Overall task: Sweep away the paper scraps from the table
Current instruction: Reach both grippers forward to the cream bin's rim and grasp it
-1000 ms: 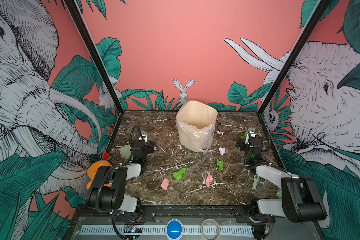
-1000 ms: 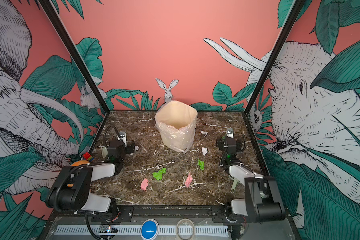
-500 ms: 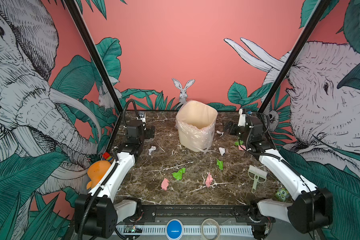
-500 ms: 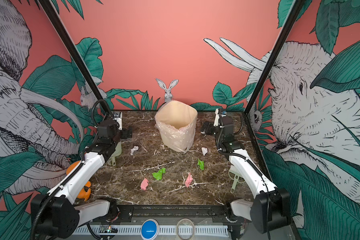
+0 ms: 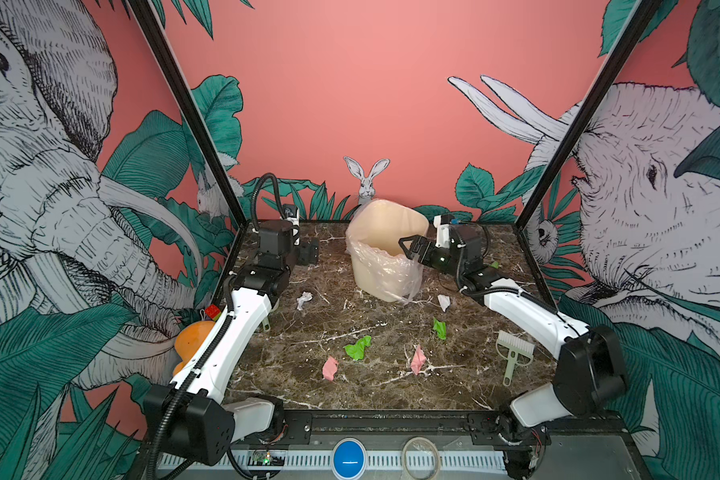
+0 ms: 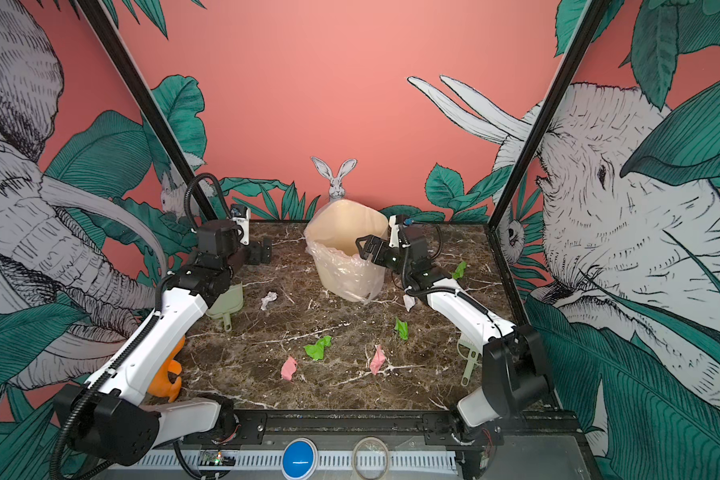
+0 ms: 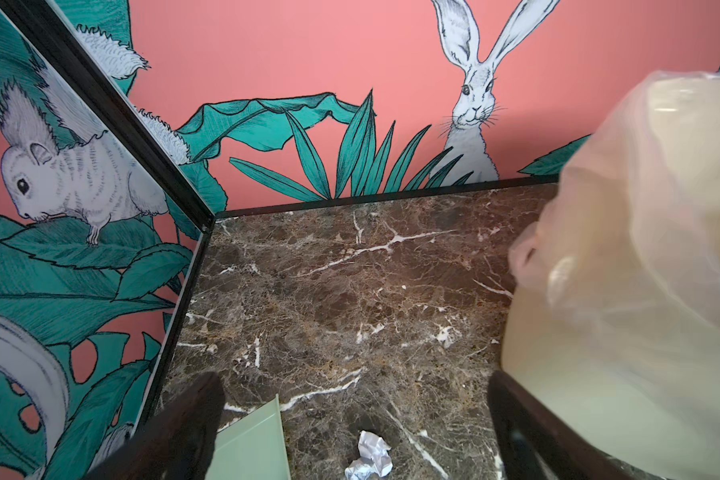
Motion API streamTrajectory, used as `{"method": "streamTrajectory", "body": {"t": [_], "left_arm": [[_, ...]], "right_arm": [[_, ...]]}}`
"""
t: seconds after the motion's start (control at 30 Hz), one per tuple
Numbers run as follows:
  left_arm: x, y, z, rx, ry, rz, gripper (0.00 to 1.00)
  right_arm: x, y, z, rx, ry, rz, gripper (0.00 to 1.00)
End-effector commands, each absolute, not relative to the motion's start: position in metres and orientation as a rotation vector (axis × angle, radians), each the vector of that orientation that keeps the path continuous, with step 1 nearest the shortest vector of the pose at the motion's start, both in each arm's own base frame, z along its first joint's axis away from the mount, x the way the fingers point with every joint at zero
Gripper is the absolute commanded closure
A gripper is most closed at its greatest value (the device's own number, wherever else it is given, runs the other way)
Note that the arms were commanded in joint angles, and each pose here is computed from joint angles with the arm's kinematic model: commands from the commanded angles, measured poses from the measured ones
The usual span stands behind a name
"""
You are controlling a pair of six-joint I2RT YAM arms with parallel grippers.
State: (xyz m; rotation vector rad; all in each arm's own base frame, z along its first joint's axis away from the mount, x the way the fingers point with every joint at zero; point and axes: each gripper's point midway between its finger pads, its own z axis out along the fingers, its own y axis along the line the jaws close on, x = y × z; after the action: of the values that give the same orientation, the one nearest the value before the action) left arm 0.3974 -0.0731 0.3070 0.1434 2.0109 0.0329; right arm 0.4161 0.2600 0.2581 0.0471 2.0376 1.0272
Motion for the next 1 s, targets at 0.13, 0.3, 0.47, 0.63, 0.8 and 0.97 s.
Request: {"method": "streamTrajectory", "body": {"t": [0.13, 0.3, 0.47, 0.63, 0.8, 0.97], "left_arm": [[0.393, -0.088, 0.336, 0.135, 2.002, -0.097, 0.00], [0.401, -0.100, 0.352, 0.158, 2.012, -0.157, 0.00], [0.422, -0.119, 0.349, 0.207, 2.086, -0.226, 0.10], [0.449, -0.129, 0.337, 0.176, 2.184, -0.232, 0.29], [0.469, -0.137, 0.330, 0.129, 2.248, -0.252, 0.44], [0.480, -0.146, 0.312, 0.121, 2.316, -0.249, 0.51]], "right_arm": [[0.447, 0.308, 0.280, -0.054, 1.963, 1.211, 0.01], [0.467, 0.334, 0.282, -0.169, 1.996, 1.248, 0.01], [0.470, 0.313, 0.297, -0.205, 2.041, 1.081, 0.01], [0.446, 0.277, 0.307, -0.217, 2.099, 0.921, 0.01], [0.412, 0.247, 0.308, -0.176, 2.140, 0.843, 0.01], [0.388, 0.229, 0.301, -0.136, 2.166, 0.803, 0.01]]}}
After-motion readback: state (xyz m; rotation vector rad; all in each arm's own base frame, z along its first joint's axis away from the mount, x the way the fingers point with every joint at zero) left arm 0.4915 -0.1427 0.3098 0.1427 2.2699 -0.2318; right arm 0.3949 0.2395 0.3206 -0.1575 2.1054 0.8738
